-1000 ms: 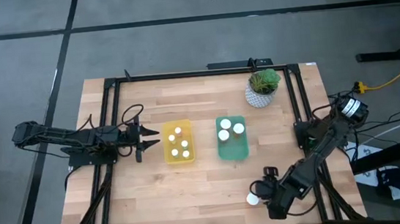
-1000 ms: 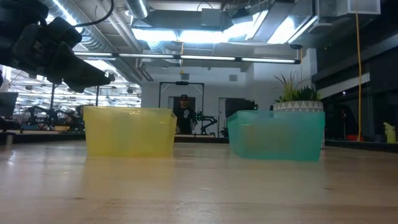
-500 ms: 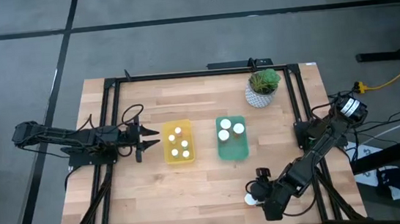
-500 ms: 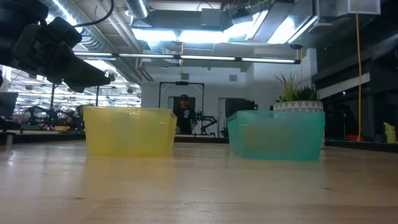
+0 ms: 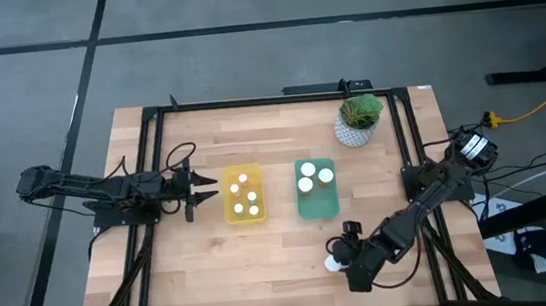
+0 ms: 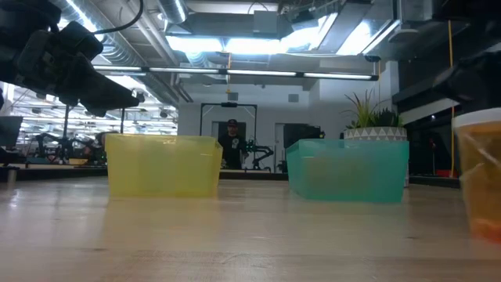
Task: Pick and place medicine bottles into bin by pill shape (circle, oval)
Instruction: Put the large orange pill bottle into the green bin
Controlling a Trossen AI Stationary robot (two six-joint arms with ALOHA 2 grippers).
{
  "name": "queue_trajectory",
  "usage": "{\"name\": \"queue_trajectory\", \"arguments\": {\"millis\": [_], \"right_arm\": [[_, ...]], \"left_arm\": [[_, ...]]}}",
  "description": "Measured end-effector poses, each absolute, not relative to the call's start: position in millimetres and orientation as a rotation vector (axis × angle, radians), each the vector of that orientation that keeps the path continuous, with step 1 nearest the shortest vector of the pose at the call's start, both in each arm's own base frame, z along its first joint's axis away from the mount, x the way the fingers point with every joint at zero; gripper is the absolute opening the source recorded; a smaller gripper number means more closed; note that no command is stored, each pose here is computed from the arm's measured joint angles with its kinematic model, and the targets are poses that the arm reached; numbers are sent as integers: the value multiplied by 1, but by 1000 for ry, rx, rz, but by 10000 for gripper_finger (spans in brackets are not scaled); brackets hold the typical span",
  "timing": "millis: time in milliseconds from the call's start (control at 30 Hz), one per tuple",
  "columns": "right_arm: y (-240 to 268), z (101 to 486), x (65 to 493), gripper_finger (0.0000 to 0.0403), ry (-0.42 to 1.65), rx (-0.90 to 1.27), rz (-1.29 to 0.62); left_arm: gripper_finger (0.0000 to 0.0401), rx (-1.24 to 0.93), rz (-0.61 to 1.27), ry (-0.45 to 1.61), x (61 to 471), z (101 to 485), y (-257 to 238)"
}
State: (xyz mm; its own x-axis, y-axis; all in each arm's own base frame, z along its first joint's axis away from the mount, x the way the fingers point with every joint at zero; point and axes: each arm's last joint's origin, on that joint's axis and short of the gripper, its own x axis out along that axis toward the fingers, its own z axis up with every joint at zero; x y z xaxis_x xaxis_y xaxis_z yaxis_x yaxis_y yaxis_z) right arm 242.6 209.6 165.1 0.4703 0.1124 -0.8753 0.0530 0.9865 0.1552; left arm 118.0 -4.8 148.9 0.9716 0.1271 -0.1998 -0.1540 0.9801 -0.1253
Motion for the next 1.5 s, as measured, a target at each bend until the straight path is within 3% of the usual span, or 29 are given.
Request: {"name": "queue_trajectory", "arguments": {"millis": [300,633,1500], "right_arm": [[203,165,248,259,1059,146,13],[209,170,255,259,971,70,126],[197,162,273,259,927,42,69]], "left_arm": [[150,-141,143,192,118,149,-5],[150,-141,142,192,118,149,-5],[150,-141,142,192,118,149,-5]]}}
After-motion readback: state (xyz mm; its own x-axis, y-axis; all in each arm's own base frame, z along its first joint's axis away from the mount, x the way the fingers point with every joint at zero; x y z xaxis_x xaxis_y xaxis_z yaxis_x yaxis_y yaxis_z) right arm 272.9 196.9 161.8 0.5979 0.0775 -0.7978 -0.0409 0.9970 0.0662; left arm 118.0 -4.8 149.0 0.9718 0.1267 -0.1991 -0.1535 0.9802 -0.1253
